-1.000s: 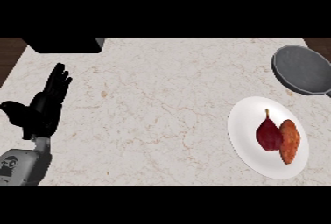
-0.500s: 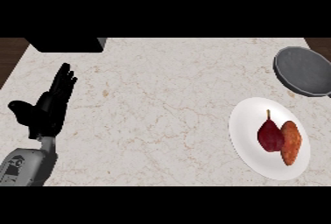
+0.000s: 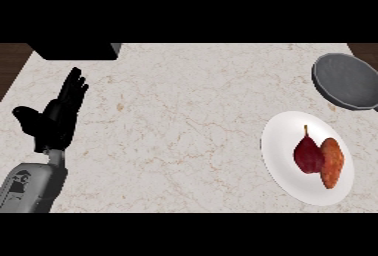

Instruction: Pick the pear from the plate and place it in the pan

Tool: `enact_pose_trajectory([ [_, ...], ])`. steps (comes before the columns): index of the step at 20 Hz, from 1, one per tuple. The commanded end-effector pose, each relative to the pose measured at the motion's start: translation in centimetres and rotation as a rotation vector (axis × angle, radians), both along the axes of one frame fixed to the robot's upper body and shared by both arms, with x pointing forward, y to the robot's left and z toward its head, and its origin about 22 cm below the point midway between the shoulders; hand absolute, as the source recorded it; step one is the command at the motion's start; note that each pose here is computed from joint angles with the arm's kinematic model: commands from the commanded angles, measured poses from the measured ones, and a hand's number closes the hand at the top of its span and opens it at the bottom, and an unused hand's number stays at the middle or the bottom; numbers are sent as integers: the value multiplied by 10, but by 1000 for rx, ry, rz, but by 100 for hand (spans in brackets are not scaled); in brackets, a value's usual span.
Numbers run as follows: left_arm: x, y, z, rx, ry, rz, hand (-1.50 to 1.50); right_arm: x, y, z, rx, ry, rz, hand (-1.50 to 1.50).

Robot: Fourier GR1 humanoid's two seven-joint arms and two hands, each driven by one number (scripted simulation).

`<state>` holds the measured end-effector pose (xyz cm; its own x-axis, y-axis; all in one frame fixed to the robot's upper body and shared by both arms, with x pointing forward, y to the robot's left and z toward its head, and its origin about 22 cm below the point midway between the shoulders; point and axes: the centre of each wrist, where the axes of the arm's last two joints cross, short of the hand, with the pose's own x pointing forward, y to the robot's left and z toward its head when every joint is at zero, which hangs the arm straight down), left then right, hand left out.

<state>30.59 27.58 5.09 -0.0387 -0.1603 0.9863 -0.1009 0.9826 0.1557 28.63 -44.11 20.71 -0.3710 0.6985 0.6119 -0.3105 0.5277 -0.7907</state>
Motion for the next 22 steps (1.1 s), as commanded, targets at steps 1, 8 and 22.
enact_pose_trajectory([
  [1, -13, -1, 10, -7, 3, 12, 0, -10, 25, -14, 30, 47, 68, -150],
  [8, -24, -17, 6, -17, -18, 6, 0, -4, 51, -40, -89, 117, -11, -150],
  [22, -19, -22, -12, 12, -13, 0, 0, 12, 53, -64, -174, 202, -71, -150],
])
